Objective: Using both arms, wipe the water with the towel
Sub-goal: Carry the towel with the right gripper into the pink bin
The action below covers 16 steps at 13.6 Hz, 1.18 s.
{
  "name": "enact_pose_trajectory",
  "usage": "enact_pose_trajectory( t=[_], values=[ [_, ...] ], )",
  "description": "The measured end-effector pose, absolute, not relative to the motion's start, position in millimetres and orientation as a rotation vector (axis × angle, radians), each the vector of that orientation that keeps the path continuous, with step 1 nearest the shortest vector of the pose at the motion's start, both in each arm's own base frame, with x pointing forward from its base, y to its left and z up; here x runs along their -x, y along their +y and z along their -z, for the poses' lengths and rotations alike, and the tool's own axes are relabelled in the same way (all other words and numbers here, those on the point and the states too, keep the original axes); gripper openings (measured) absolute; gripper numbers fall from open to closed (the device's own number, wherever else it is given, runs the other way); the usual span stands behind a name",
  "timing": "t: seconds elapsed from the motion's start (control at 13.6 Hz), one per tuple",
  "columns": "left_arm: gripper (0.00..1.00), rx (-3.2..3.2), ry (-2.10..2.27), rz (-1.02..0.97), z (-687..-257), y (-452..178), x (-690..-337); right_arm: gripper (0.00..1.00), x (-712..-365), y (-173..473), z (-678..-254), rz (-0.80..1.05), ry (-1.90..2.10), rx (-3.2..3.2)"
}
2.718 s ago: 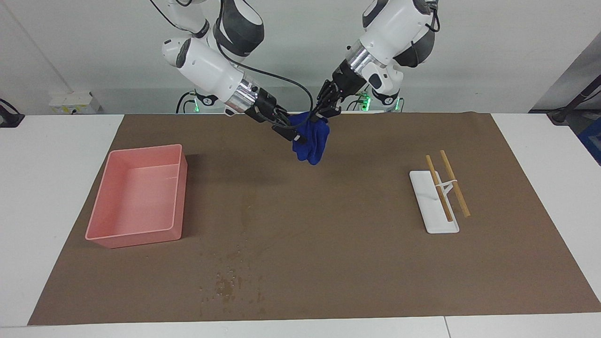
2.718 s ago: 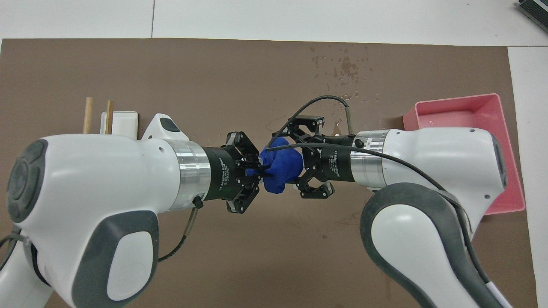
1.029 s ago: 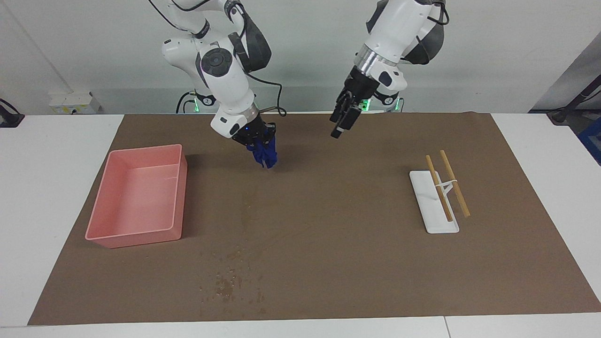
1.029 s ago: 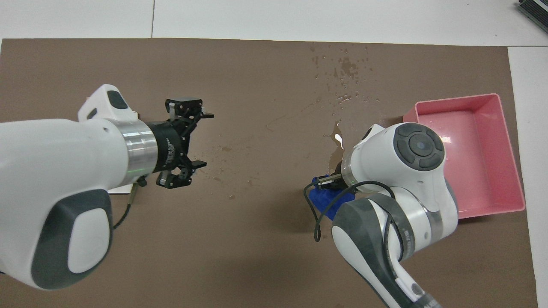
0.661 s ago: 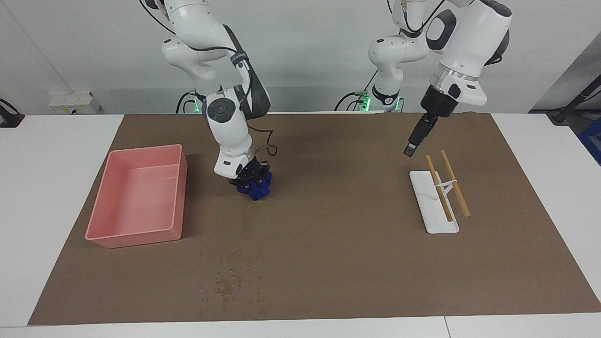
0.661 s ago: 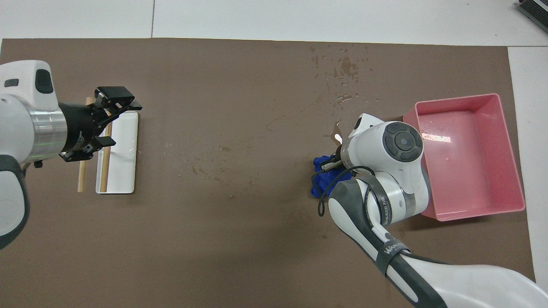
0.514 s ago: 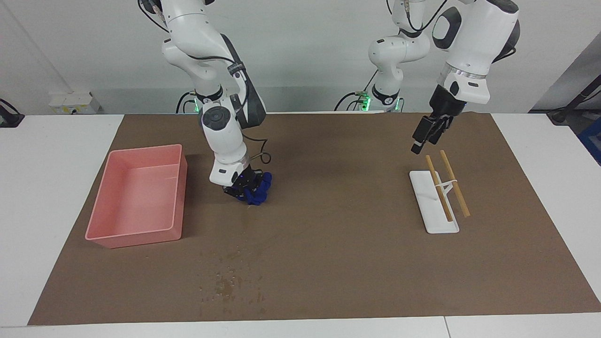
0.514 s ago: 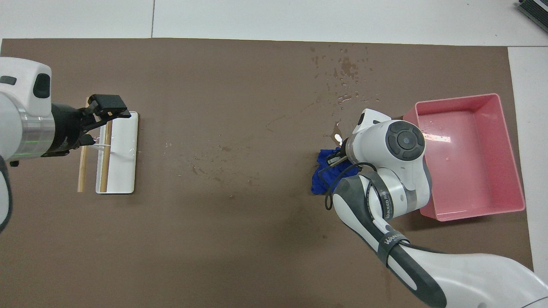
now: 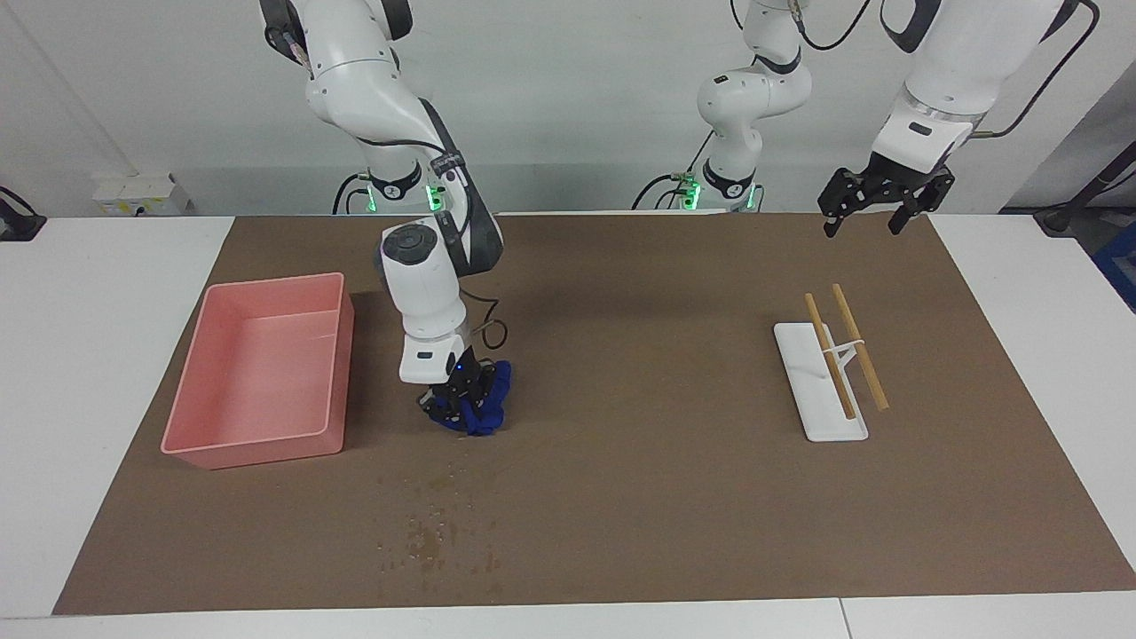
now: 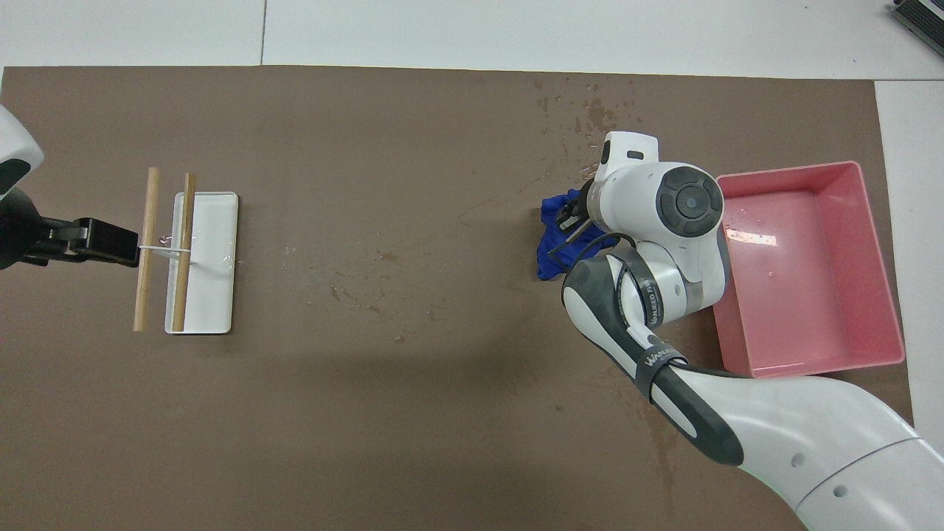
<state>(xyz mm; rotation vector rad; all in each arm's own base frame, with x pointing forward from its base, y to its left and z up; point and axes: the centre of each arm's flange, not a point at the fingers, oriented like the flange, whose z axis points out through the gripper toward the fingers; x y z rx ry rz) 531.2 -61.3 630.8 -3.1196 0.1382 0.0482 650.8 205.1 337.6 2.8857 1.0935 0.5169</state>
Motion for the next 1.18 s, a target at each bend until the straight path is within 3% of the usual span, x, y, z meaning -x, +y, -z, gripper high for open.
enact_pose_trajectory(
  t=[0.29,0.44,0.81,0.96,1.18],
  values=[
    [1.00,3.116,0.162,-0.087,-621,-66,-530,0.23,-687,201,-366,-0.519,1.327,-2.602],
    [1.00,3.123,0.144,-0.080,-623,-58,-531,0.23,-689,207,-365,-0.491,1.360,-2.563],
    [1.00,3.143,0.128,-0.071,-626,-43,-532,0.23,-660,223,-303,-0.352,1.068,-2.948],
    [1.00,3.141,0.147,-0.067,-626,-50,-532,0.23,-647,233,-299,-0.301,0.963,-3.041],
    [1.00,3.142,0.151,-0.068,-626,-51,-531,0.23,-622,234,-301,0.009,0.734,-3.230]
  ],
)
